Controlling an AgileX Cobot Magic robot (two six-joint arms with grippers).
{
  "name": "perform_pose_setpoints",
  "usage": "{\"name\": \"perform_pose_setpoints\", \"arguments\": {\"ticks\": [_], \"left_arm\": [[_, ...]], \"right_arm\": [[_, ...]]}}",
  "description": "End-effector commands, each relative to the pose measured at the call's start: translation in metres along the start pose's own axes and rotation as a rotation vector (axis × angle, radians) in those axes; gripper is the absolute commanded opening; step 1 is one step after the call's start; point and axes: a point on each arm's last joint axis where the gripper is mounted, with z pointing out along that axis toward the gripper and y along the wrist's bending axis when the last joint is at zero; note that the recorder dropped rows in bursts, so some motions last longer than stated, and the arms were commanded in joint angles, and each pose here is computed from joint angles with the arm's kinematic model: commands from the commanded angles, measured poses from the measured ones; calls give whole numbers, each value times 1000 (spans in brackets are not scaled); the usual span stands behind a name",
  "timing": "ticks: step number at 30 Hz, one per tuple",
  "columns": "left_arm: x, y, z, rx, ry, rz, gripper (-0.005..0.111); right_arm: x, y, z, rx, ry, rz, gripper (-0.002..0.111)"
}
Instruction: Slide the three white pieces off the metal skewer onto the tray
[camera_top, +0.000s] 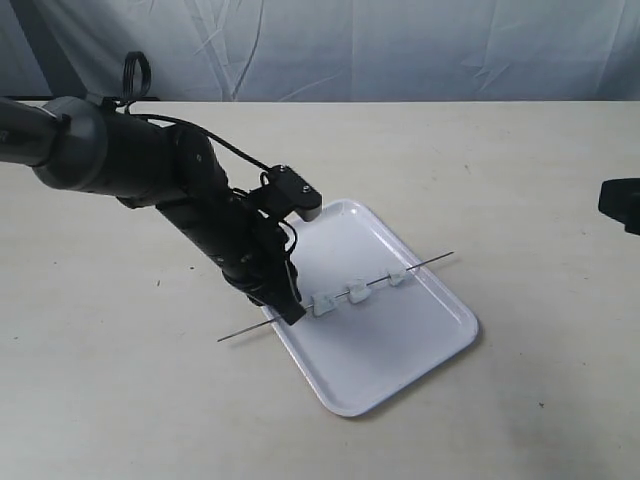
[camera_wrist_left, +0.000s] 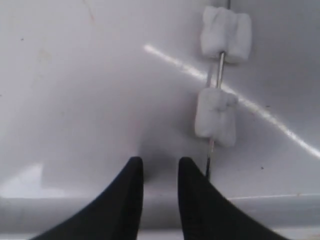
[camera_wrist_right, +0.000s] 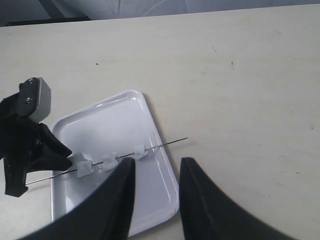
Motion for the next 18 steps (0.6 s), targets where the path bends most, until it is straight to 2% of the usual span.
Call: {"name": "perform_pose_setpoints", "arguments": {"ticks": [1,7,10,18], "left_arm": [[1,0,5,2,16,-12,26],[-5,0,1,8,18,-12,42],[-13,1,-3,11,4,-23,43],[-19,-3,-15,80,102,-45,43]], "right_arm": [[-2,1,0,-2,-7,-12,30],[-2,1,0,-5,-8,-9,30],[-2,1,0,-6,-5,-9,30],[-2,1,0,-6,-5,-10,30]]}}
